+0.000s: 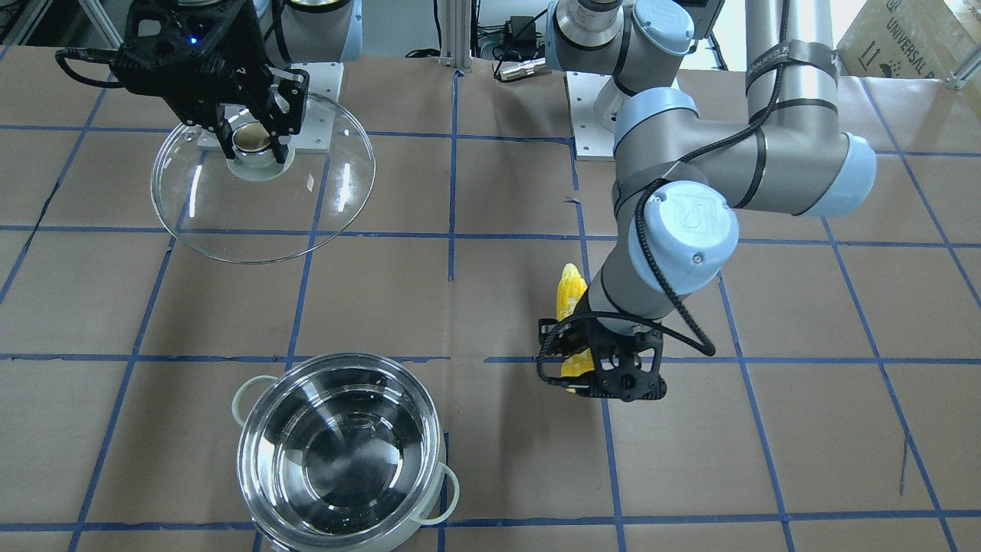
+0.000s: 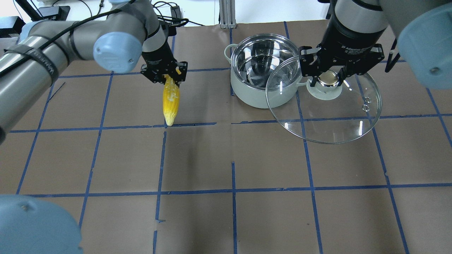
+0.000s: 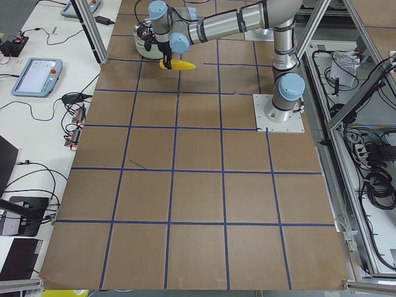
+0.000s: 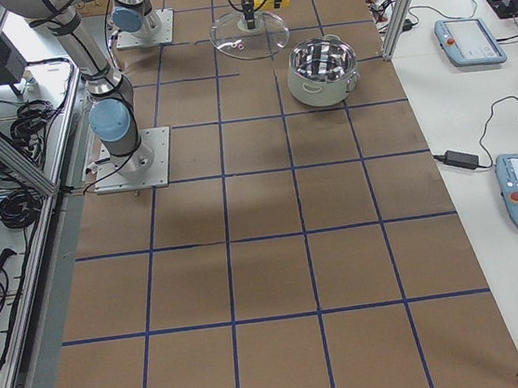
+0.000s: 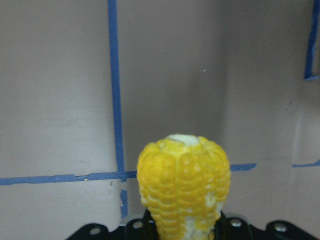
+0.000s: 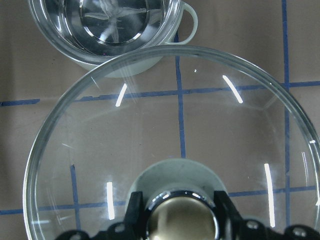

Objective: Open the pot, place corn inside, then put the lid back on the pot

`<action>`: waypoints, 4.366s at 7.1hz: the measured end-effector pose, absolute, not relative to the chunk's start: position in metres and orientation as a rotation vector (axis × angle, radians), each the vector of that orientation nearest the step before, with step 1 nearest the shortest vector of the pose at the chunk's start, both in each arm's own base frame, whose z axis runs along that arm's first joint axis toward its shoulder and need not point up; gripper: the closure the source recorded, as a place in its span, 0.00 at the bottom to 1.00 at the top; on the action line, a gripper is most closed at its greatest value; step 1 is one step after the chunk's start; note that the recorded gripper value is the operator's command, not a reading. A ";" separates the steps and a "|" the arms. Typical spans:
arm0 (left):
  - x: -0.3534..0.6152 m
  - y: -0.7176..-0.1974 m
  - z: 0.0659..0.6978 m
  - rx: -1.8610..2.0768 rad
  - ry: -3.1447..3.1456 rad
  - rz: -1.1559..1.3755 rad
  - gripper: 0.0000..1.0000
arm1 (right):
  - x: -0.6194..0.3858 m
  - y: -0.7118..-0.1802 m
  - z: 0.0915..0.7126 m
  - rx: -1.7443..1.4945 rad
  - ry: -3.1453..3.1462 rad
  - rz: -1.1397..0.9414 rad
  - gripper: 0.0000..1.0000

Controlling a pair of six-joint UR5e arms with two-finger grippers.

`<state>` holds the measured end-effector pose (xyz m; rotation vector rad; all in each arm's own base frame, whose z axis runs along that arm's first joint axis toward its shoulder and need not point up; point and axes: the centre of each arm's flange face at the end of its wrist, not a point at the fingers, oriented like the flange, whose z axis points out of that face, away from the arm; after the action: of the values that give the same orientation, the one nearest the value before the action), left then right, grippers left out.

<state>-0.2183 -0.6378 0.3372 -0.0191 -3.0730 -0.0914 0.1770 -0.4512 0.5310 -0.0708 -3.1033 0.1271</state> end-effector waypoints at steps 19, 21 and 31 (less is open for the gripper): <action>-0.438 -0.740 0.339 -0.230 -3.021 0.074 0.00 | 0.168 -0.454 0.517 -0.055 -3.106 0.089 0.89; -0.430 -0.737 0.345 -0.226 -3.029 0.045 0.00 | 0.169 -0.454 0.518 -0.053 -3.115 0.103 0.89; -0.175 -0.602 0.483 -0.056 -3.130 -0.130 0.00 | 0.218 -0.599 0.447 0.035 -3.122 0.207 0.88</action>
<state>-0.1751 -0.6020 0.4826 -0.0565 -3.1300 -0.1297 0.2176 -0.5986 0.4472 0.0345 -3.1223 0.2072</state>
